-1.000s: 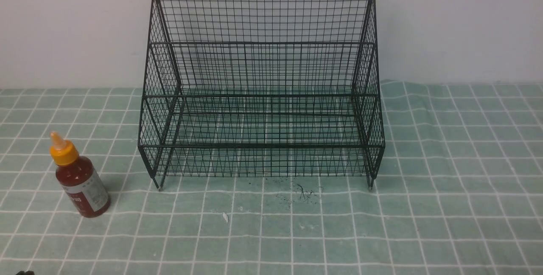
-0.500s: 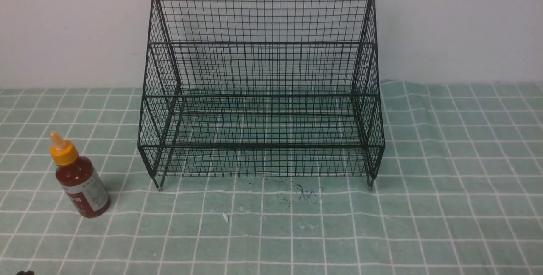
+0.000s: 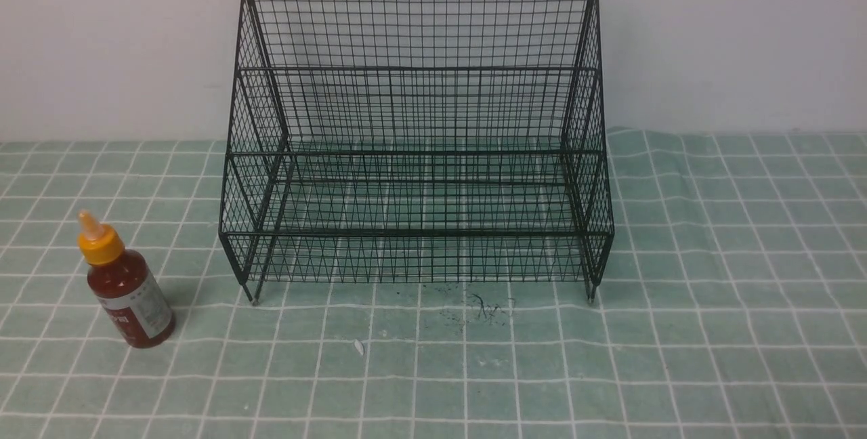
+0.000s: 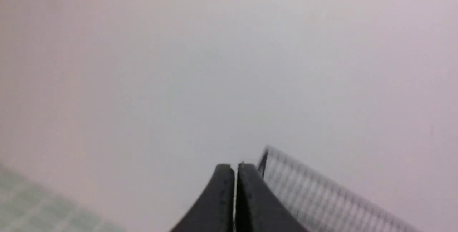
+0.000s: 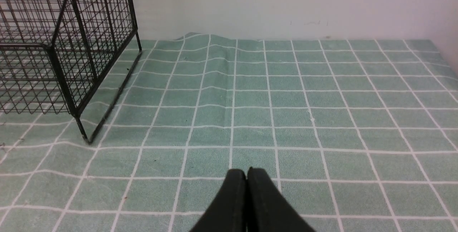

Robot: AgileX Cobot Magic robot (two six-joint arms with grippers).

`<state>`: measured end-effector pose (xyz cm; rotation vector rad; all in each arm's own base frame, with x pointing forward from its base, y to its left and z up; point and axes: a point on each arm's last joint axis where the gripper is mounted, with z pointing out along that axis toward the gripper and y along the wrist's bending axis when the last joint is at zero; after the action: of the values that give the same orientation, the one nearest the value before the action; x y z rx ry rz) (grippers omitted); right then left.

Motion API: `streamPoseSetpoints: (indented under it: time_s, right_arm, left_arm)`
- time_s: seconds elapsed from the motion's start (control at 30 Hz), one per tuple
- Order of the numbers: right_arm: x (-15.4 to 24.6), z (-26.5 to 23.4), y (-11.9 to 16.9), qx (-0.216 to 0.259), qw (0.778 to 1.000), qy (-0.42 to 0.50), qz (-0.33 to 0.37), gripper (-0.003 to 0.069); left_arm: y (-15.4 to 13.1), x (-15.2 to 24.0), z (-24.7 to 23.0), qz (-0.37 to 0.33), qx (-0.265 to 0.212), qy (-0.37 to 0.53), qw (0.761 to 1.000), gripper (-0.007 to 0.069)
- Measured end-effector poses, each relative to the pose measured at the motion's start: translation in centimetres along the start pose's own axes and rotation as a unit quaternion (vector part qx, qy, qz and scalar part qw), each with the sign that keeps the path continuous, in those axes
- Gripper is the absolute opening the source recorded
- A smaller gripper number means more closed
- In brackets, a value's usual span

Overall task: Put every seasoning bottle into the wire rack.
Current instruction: Use the left arm to grab the condiment bottle closest to it

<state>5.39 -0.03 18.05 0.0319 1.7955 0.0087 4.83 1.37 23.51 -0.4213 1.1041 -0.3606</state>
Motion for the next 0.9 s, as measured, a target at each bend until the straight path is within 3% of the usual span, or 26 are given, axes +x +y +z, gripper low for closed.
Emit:
streamPoseSetpoints:
  time_s: [0.13,0.17,0.23,0.33,0.4,0.43,0.47,0.53,0.57,0.63,0.77,0.9]
  right_arm:
    - [0.0,0.0,0.0,0.000,1.000,0.000,0.000,-0.0015]
    - [0.0,0.0,0.0,0.000,1.000,0.000,0.000,-0.0015]
    - [0.0,0.0,0.0,0.000,1.000,0.000,0.000,-0.0015]
    - [0.0,0.0,0.0,0.000,1.000,0.000,0.000,-0.0015]
    - [0.0,0.0,0.0,0.000,1.000,0.000,0.000,-0.0015]
    - [0.0,0.0,0.0,0.000,1.000,0.000,0.000,-0.0015]
    - [0.0,0.0,0.0,0.000,1.000,0.000,0.000,-0.0015]
    - [0.0,0.0,0.0,0.000,1.000,0.000,0.000,-0.0015]
    - [0.0,0.0,0.0,0.000,1.000,0.000,0.000,-0.0015]
    - [0.0,0.0,0.0,0.000,1.000,0.000,0.000,-0.0015]
    - [0.0,0.0,0.0,0.000,1.000,0.000,0.000,-0.0015]
    - [0.0,0.0,0.0,0.000,1.000,0.000,0.000,-0.0015]
  left_arm:
    - [-2.2,-3.7,0.4,0.018,0.041,-0.068,0.997,-0.0006]
    - [-3.9,-5.6,0.8,0.054,0.064,-0.060,0.995,-0.0006]
    - [-5.0,-6.6,1.4,0.082,0.070,-0.019,0.994,-0.0006]
    - [-7.2,-8.0,4.3,0.131,0.042,0.151,0.979,-0.0006]
    - [-7.5,-7.3,6.3,0.145,0.001,0.304,0.941,-0.0006]
    - [-7.5,-6.9,7.0,0.147,-0.010,0.339,0.929,-0.0006]
    - [-7.6,-6.4,8.3,0.153,-0.037,0.438,0.885,-0.0006]
    - [-7.6,-5.5,10.3,0.160,-0.067,0.545,0.821,-0.0006]
    - [-7.6,-5.3,10.8,0.161,-0.070,0.555,0.813,-0.0006]
    - [-7.5,-4.3,13.5,0.174,-0.088,0.629,0.753,-0.0006]
    - [-7.4,-3.0,18.1,0.189,-0.102,0.671,0.710,-0.0006]
    - [-7.1,-2.0,22.1,0.208,-0.113,0.675,0.699,-0.0006]
